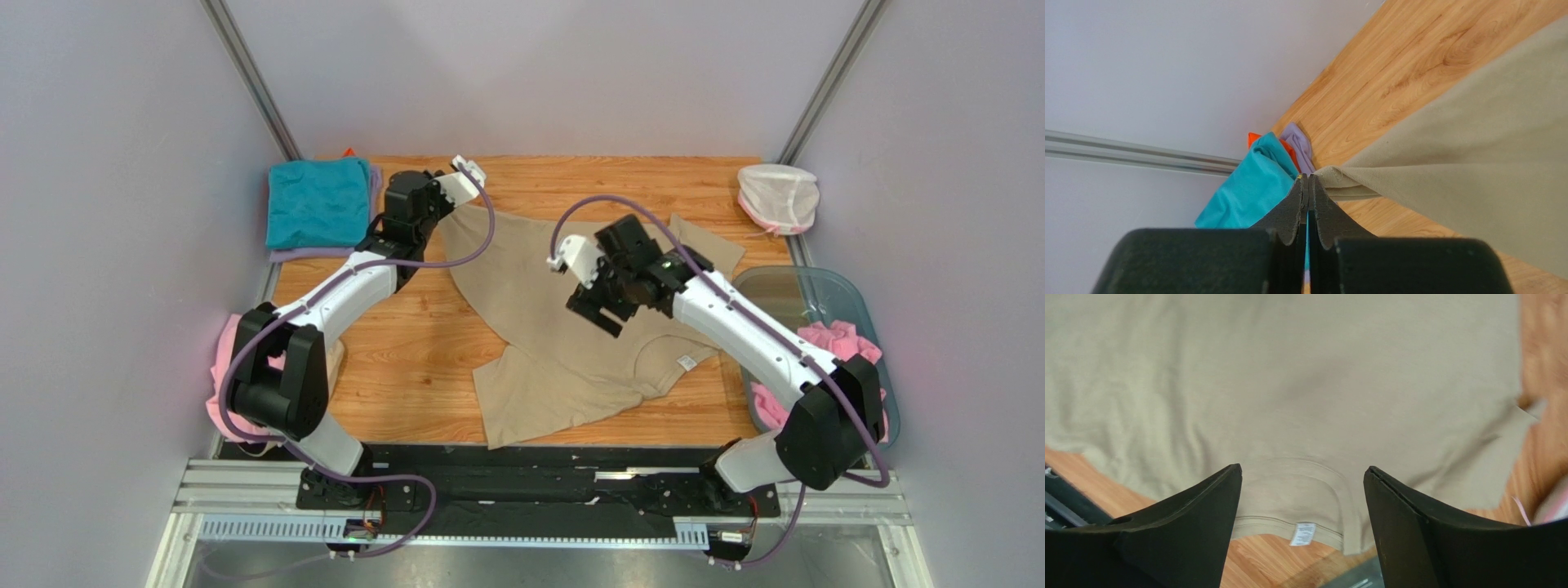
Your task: Fold and stack the t-shirts
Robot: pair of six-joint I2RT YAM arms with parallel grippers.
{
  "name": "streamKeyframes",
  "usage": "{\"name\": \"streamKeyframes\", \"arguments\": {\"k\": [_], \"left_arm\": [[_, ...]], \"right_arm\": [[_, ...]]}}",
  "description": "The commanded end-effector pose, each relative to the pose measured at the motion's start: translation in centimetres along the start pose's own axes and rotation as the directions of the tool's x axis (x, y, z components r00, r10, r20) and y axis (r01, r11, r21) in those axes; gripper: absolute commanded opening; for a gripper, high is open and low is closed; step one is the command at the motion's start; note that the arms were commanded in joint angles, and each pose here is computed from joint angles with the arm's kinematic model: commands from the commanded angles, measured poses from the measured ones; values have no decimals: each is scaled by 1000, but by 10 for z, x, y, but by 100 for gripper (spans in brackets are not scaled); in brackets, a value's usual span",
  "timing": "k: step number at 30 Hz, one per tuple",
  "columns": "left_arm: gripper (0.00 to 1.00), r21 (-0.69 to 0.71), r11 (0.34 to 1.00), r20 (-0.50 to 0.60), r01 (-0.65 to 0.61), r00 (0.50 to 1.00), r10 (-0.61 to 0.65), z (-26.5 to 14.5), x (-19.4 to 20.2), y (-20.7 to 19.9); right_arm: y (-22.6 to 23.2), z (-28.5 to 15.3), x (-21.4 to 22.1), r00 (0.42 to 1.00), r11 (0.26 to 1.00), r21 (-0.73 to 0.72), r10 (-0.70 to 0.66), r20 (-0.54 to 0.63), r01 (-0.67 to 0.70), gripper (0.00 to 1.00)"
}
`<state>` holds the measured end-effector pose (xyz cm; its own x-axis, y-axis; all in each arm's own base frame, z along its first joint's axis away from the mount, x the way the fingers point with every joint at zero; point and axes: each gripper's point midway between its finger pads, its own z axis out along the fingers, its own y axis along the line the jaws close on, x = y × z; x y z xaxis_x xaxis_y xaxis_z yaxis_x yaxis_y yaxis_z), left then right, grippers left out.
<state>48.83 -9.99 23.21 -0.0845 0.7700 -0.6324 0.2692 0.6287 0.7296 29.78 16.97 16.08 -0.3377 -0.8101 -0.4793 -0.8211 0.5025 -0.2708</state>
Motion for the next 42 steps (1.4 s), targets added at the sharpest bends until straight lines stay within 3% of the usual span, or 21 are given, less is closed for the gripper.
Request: {"name": "streamKeyframes", "arguments": {"k": [1,12,18,42], "left_arm": [[0,40,998,-3,46,999,-46,2,-5,-10],[0,102,995,-46,14,999,-10,4,10,-31],[0,109,994,-45,3,999,2,6,12,-34],[0,95,995,-55,-34,998,40,3,21,-35]], "right_arm": [[61,11,-3,998,989,-129,-68,-7,66,74],[198,48,-11,942,890,-352,-330,-55,291,58],[246,60,-15,908,839,-403,-417,-45,366,52],[322,65,-47,861,745,-464,-501,84,479,39]]}}
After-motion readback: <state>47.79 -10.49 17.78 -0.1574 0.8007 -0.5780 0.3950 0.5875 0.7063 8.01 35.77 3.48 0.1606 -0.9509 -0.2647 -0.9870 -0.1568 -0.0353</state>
